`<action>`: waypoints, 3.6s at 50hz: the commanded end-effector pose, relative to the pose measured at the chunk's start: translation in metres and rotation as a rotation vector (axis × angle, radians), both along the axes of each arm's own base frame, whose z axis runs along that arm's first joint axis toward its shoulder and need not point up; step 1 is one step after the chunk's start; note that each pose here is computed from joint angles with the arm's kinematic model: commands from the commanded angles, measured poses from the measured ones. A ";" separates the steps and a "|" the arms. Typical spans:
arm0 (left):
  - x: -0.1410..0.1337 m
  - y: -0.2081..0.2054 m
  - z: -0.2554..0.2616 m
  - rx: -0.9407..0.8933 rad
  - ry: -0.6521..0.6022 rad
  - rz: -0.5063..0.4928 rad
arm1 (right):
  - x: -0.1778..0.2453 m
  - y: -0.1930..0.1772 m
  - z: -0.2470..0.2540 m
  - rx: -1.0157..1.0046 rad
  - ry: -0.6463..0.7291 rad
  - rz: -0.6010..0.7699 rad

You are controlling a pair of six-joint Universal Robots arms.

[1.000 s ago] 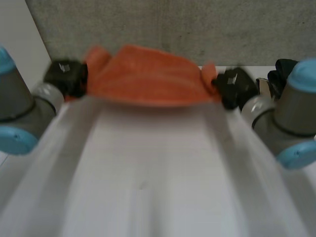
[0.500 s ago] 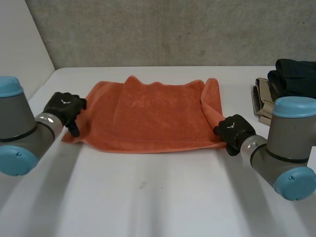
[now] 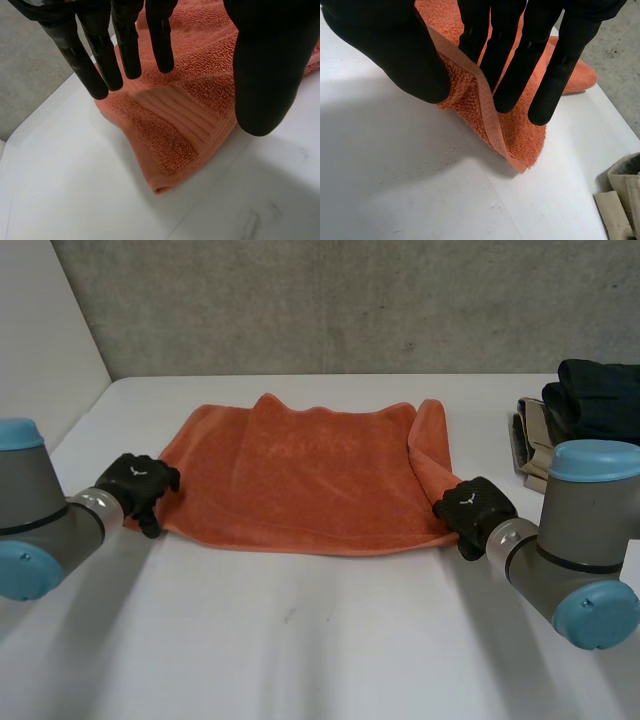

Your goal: Fold the laundry.

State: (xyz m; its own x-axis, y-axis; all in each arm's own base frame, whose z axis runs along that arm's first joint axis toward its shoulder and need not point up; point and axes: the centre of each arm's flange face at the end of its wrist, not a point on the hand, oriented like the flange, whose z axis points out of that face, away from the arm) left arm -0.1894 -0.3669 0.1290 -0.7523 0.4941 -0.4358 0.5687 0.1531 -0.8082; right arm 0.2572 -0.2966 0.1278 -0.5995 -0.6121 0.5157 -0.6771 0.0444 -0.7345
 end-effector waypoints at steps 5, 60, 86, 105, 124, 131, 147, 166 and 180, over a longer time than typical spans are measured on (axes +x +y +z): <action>-0.008 -0.016 -0.006 -0.031 -0.028 0.022 | -0.003 0.002 -0.002 0.010 0.005 -0.005; -0.038 0.012 0.341 -1.038 0.445 0.127 | 0.002 -0.071 0.275 -0.900 -0.339 -0.145; -0.015 0.002 0.051 -0.213 0.069 0.164 | 0.015 -0.044 0.031 -0.058 -0.065 -0.018; -0.030 0.003 0.055 -0.256 0.126 0.082 | 0.029 -0.011 0.066 -0.037 -0.132 0.017; -0.087 -0.010 0.031 -0.179 0.141 0.040 | 0.066 0.102 0.237 -0.290 -0.312 0.261; -0.106 -0.009 0.023 -0.099 0.148 0.052 | 0.063 0.140 0.276 -0.361 -0.377 0.320; -0.089 0.000 0.045 0.048 0.252 0.151 | 0.032 0.108 0.276 -0.330 -0.396 0.159; -0.037 0.051 0.077 0.078 0.226 -0.004 | 0.037 0.099 0.260 -0.300 -0.372 0.157; -0.060 0.053 0.028 0.078 0.130 -0.014 | 0.051 0.134 0.287 -0.357 -0.411 0.218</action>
State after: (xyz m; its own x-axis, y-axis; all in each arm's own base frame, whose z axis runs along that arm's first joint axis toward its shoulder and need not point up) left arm -0.2368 -0.3097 0.1740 -0.7964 0.5331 -0.2856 0.4479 0.2026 -0.8709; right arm 0.3051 -0.1781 0.4033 -0.6819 -0.5699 0.4585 -0.3180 -0.3336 -0.8875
